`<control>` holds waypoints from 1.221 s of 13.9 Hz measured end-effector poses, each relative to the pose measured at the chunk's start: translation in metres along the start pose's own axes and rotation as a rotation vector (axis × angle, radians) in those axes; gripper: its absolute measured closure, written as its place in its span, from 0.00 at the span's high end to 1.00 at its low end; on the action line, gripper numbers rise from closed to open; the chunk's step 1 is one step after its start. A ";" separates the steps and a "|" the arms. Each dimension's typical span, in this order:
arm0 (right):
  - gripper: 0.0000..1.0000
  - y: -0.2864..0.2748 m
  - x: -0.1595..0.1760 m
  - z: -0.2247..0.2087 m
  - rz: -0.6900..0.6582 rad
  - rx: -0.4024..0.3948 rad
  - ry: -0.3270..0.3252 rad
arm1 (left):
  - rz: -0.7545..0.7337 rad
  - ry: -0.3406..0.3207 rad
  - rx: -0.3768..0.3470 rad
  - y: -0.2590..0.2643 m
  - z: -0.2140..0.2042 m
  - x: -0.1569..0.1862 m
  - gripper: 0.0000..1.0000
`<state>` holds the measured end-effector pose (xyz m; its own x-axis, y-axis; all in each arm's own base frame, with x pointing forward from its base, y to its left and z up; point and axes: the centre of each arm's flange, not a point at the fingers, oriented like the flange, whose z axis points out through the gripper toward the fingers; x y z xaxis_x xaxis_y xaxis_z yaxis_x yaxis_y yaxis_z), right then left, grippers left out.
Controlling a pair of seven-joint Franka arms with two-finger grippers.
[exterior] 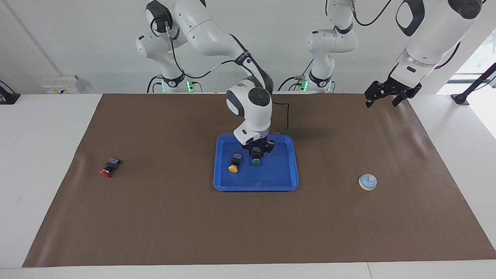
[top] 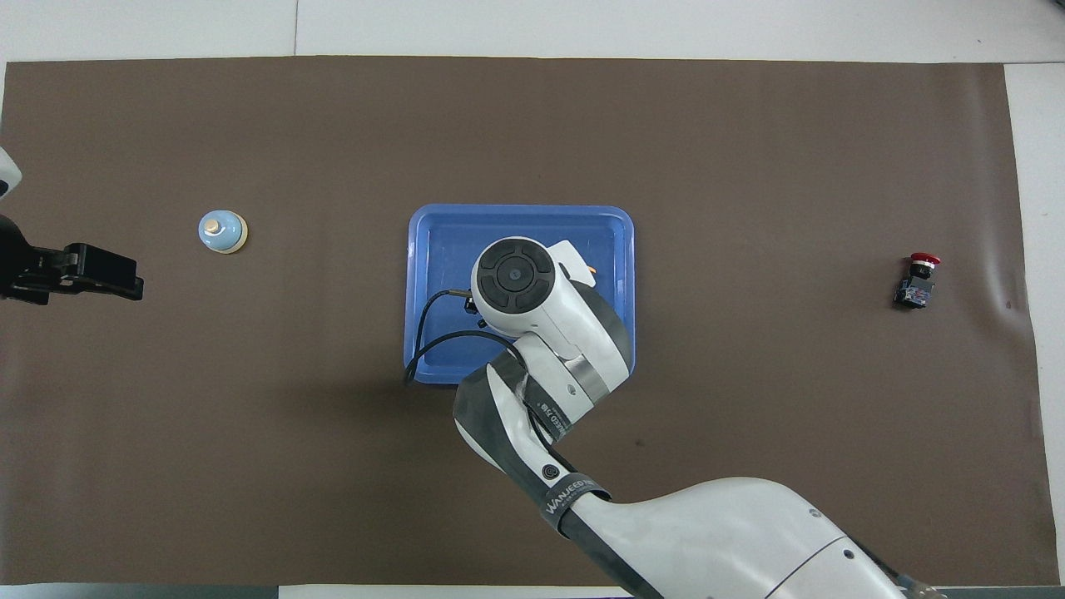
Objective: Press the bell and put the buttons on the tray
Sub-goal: 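Place the green button in the tray beside the yellow one, then withdraw the right gripper and grasp the red button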
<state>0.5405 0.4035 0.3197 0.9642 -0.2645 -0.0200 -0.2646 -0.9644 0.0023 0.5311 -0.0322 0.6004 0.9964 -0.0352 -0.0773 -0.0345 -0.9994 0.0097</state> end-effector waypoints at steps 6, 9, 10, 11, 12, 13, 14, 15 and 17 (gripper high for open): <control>1.00 0.126 0.107 -0.092 0.062 0.002 0.009 | 0.000 0.000 0.000 0.000 0.000 0.000 1.00; 1.00 0.222 0.157 -0.114 0.017 -0.015 -0.006 | 0.000 0.000 0.000 0.000 0.000 0.000 1.00; 1.00 0.253 0.171 -0.116 0.000 -0.032 -0.005 | 0.000 0.000 0.000 0.000 0.000 0.000 1.00; 1.00 0.283 0.184 -0.115 -0.013 -0.048 -0.005 | 0.000 0.000 0.000 0.000 0.000 0.000 1.00; 1.00 0.313 0.194 -0.112 -0.024 -0.059 -0.010 | 0.000 0.000 0.000 0.000 0.000 0.000 1.00; 1.00 0.343 0.203 -0.108 -0.033 -0.070 -0.018 | 0.000 0.000 0.000 0.000 0.000 0.000 1.00; 1.00 0.373 0.210 -0.103 -0.037 -0.080 -0.026 | 0.000 0.000 0.000 0.000 0.000 0.000 1.00; 1.00 0.404 0.215 -0.098 -0.035 -0.090 -0.030 | 0.000 0.000 0.000 0.000 0.000 0.000 1.00; 1.00 0.458 0.221 -0.081 -0.029 -0.103 -0.010 | 0.000 0.000 0.000 0.000 0.000 0.000 1.00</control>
<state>0.6336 -0.0968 0.3977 0.9710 -0.2370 -0.0312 -0.2327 -0.9670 0.1041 0.5310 -0.0320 0.6006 0.9964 -0.0347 -0.0768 -0.0340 -0.9994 0.0097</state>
